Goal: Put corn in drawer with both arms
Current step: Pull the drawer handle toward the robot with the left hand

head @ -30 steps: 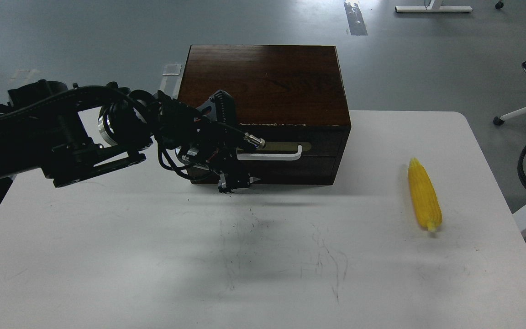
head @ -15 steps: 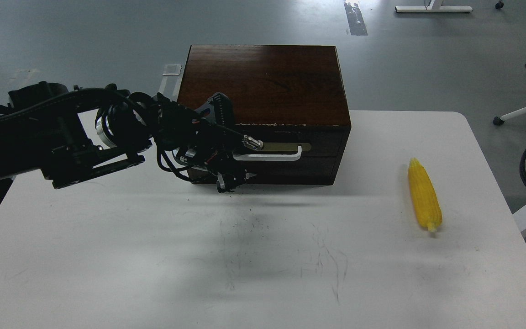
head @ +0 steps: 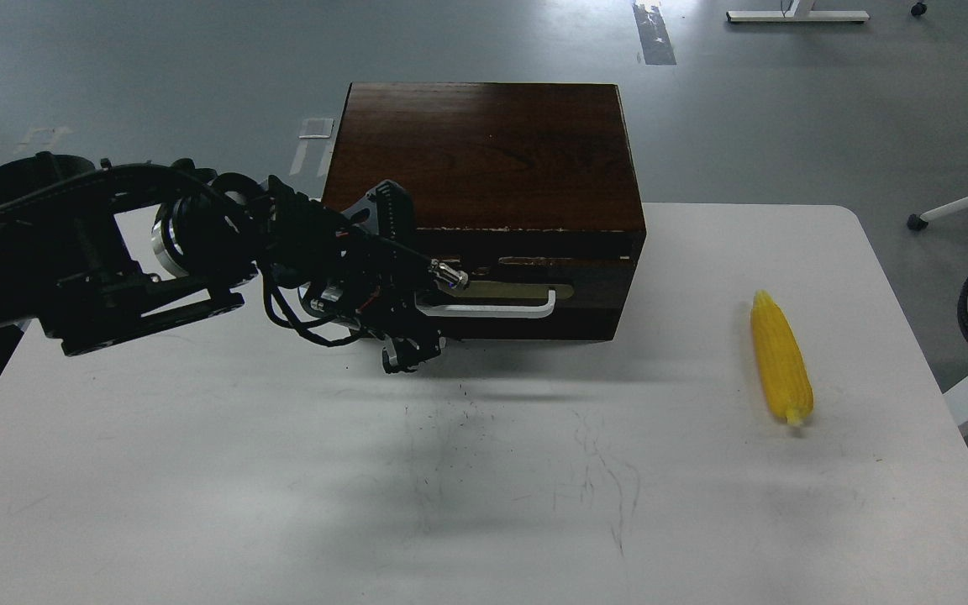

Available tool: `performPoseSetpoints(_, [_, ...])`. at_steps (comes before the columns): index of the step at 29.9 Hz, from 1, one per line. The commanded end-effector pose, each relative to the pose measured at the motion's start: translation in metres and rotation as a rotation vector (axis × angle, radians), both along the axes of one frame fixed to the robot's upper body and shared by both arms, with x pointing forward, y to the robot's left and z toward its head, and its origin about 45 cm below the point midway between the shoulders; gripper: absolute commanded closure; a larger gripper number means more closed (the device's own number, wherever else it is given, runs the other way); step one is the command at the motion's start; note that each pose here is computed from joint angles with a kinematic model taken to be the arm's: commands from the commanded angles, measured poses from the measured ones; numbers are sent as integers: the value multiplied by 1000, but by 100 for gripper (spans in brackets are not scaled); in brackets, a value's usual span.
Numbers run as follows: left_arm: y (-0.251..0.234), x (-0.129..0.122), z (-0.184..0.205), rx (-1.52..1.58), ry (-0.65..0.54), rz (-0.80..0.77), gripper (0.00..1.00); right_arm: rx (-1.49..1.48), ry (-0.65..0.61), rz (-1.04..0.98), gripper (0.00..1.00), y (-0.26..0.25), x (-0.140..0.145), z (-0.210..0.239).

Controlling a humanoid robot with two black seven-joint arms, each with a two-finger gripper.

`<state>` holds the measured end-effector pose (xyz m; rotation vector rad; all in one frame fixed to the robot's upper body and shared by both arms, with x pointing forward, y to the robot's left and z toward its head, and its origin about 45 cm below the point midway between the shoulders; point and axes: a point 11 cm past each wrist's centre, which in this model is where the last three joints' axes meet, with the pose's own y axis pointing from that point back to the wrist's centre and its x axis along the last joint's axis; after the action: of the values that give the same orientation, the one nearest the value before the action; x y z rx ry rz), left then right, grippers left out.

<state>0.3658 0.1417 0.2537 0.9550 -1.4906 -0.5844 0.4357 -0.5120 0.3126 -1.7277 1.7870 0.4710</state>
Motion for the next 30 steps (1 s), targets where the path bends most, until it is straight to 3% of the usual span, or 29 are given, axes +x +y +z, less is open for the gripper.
performPoseSetpoints(1, [3,-7,0,4,13,-6,58,0,2,0,0,0,0,-1])
performPoseSetpoints(30, [-2,-14,-2,10,29,-23,58,-5,6,-24,0,-8,-3,-2])
